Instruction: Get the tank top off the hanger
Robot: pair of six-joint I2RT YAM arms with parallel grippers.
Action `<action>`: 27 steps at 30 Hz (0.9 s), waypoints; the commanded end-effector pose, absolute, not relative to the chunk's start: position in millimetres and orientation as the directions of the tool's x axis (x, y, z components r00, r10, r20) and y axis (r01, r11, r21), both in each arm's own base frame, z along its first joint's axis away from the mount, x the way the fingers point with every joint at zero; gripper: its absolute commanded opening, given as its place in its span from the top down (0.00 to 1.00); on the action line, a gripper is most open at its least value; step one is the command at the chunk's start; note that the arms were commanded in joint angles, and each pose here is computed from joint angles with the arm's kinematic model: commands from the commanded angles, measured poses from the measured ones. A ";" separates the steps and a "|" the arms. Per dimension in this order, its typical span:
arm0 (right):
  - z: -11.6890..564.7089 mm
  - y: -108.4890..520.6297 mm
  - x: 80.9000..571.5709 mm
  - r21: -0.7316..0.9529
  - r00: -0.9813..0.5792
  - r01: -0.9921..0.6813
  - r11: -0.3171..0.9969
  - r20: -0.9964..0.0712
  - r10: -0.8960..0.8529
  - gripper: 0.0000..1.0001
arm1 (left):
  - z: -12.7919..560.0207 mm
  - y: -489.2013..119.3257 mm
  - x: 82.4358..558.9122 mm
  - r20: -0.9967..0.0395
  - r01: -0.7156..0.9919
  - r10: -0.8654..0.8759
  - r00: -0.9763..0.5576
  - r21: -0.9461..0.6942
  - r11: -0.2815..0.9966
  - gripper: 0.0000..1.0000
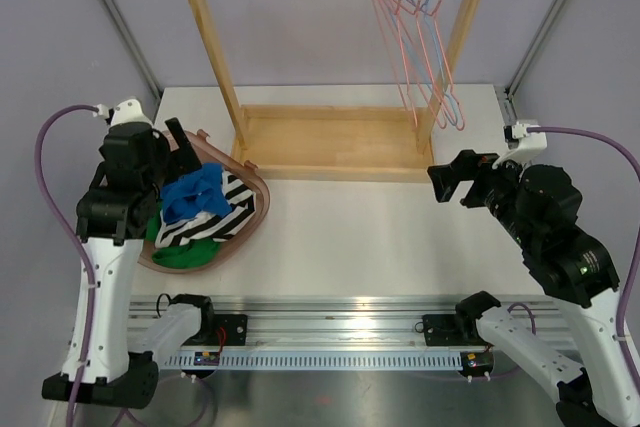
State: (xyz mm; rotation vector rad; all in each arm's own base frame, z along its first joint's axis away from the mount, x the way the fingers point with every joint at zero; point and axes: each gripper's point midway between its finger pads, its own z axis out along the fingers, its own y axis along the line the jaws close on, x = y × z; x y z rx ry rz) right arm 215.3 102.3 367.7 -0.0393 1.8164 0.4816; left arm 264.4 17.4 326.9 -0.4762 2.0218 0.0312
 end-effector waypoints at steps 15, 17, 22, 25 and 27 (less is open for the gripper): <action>352.5 21.7 185.6 0.097 -0.308 0.017 0.995 -0.946 0.098 0.01 | 319.3 15.9 153.0 -0.958 -0.158 -0.152 -0.245 -0.115 0.981 0.01; 349.1 20.1 182.6 0.098 -0.310 0.020 0.995 -0.945 0.100 0.01 | 315.9 15.1 148.9 -0.957 -0.153 -0.160 -0.240 -0.126 0.980 0.01; 334.9 18.8 178.5 0.092 -0.319 0.016 0.996 -0.943 0.093 0.01 | 309.1 10.5 142.5 -0.965 -0.112 -0.149 -0.215 -0.127 0.986 0.01; 327.9 19.3 180.3 0.088 -0.330 0.021 0.996 -0.940 0.090 0.01 | 308.8 11.3 142.9 -0.967 -0.115 -0.148 -0.209 -0.126 0.985 0.01; 325.5 21.0 183.7 0.093 -0.324 0.021 0.995 -0.941 0.095 0.00 | 307.5 11.1 144.8 -0.966 -0.117 -0.153 -0.208 -0.131 0.984 0.01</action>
